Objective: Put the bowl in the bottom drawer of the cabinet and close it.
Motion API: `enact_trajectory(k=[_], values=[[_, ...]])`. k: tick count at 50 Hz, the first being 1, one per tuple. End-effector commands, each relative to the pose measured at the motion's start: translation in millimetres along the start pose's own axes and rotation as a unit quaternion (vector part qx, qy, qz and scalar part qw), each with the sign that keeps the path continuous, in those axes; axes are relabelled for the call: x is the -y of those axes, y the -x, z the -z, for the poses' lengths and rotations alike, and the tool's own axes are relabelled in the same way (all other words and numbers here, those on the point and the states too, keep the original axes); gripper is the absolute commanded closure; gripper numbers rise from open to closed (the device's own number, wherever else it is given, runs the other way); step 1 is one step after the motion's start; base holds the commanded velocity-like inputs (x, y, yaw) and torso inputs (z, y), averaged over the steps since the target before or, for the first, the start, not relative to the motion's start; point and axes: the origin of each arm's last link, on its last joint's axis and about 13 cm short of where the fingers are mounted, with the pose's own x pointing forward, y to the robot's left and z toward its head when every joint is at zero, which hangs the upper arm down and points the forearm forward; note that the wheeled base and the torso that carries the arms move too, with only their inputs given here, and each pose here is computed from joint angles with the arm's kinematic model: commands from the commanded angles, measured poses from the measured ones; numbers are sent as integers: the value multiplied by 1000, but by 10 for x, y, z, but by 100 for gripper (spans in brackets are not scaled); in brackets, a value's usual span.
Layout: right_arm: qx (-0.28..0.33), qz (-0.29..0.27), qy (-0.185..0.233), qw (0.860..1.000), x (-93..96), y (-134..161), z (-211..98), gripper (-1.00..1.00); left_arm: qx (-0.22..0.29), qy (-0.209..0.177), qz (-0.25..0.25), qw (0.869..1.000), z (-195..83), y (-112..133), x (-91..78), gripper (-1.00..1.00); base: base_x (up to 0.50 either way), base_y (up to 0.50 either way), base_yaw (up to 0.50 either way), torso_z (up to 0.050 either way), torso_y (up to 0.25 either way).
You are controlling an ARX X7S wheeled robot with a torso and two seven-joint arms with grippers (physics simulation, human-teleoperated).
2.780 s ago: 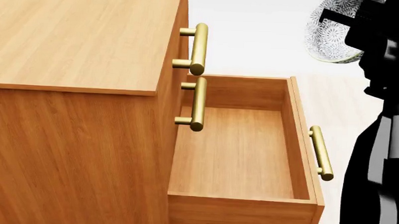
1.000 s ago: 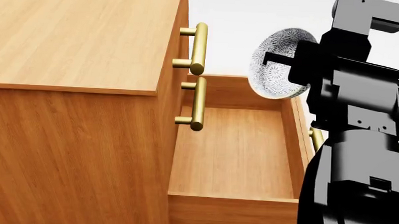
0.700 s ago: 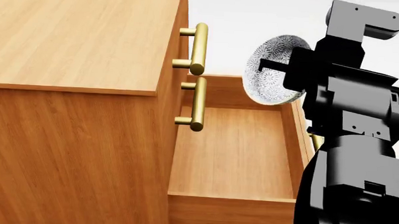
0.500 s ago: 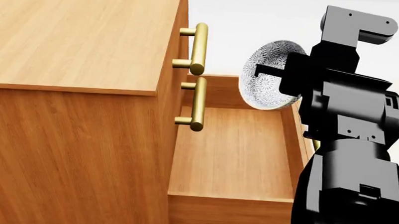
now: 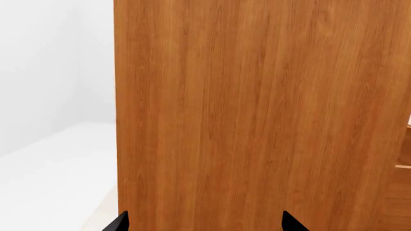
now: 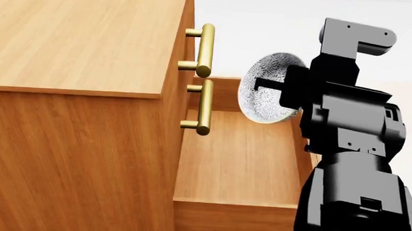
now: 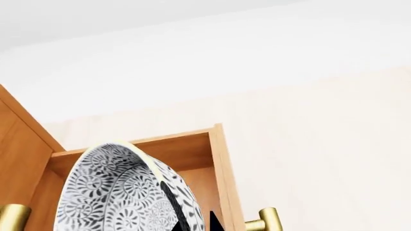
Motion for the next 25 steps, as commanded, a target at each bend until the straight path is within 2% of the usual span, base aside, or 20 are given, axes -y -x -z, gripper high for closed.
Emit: enact_trajectory(k=[1, 25], values=[[0, -10, 0, 1000, -29, -10, 23, 100, 0, 1, 0, 1000, -4, 0, 0, -100, 0, 0, 0, 0, 0], [-12, -18, 4, 1000, -55, -44, 131, 100, 0, 1, 0, 1000, -4, 7, -2, -100, 0, 0, 0, 0, 0]])
